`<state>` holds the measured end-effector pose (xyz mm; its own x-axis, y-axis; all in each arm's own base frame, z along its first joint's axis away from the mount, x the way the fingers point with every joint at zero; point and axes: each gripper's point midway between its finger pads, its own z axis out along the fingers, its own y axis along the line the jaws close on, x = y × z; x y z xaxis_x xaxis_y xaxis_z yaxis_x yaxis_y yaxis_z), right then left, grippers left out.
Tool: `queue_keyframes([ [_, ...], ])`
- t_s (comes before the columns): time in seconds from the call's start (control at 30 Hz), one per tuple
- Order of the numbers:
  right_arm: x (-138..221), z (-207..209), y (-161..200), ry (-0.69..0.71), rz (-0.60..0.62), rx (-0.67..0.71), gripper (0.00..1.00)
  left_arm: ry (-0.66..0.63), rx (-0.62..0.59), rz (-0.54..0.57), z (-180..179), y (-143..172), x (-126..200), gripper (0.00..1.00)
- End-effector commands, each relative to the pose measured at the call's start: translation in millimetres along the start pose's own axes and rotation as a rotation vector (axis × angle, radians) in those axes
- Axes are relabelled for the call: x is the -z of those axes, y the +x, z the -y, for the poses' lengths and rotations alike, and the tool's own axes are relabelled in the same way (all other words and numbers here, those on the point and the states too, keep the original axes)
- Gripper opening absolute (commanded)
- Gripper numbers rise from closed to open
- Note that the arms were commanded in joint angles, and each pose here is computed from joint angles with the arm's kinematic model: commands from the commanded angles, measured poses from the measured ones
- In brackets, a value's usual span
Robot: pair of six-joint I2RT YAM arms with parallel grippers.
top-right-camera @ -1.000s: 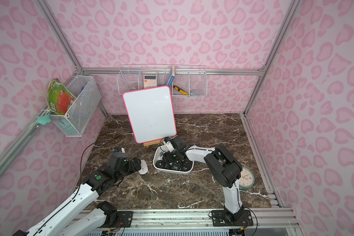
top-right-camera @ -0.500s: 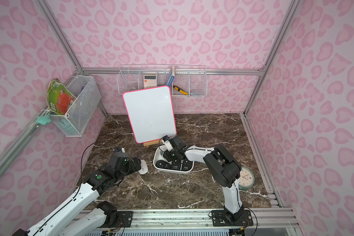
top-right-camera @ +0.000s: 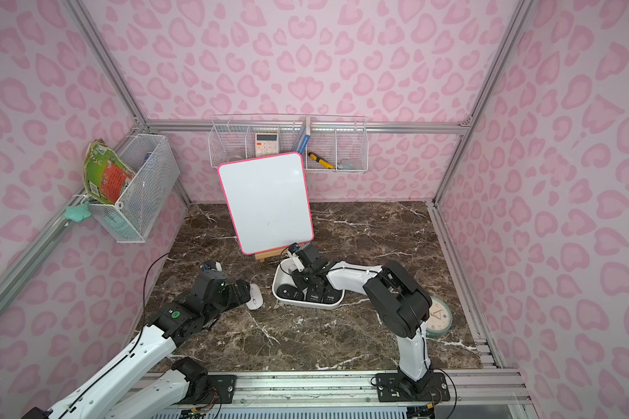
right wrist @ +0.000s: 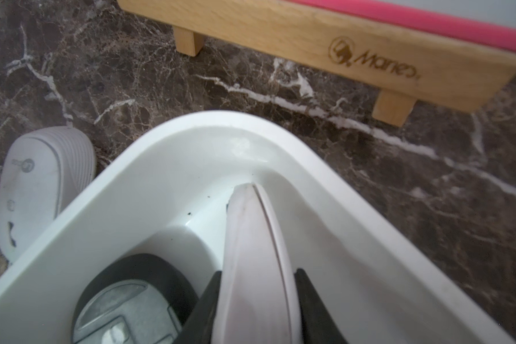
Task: Take out the mouse from the storage box
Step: Pick up the mouse from the storage box, then place the mouse at the center of the board.
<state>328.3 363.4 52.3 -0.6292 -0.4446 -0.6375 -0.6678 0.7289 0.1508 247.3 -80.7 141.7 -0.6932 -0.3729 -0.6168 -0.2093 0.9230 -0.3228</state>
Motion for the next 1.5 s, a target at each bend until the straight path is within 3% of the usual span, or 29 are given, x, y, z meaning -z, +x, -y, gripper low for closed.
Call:
queue_keyframes([
  [0.0, 11, 6, -5, 0.044, 0.014, 0.005, 0.22, -0.006, 0.005, 0.015, 0, -5, 3, 0.99],
  [0.37, 49, 1, -9, 0.092, 0.057, 0.037, 0.21, -0.024, 0.051, 0.081, -9, -18, 27, 0.99],
  [0.8, 92, -72, -13, 0.063, 0.126, 0.194, 0.22, -0.092, 0.144, 0.268, -41, -47, 88, 0.99],
  [0.93, 88, -104, -3, 0.025, 0.128, 0.268, 0.22, -0.073, 0.155, 0.338, -48, -54, 105, 0.99],
  [1.17, 73, -150, 17, -0.002, 0.116, 0.409, 0.22, -0.078, 0.160, 0.342, -51, -54, 112, 0.99],
  [1.47, 46, -174, 39, 0.030, 0.070, 0.550, 0.20, -0.078, 0.182, 0.381, -59, -55, 122, 0.99],
])
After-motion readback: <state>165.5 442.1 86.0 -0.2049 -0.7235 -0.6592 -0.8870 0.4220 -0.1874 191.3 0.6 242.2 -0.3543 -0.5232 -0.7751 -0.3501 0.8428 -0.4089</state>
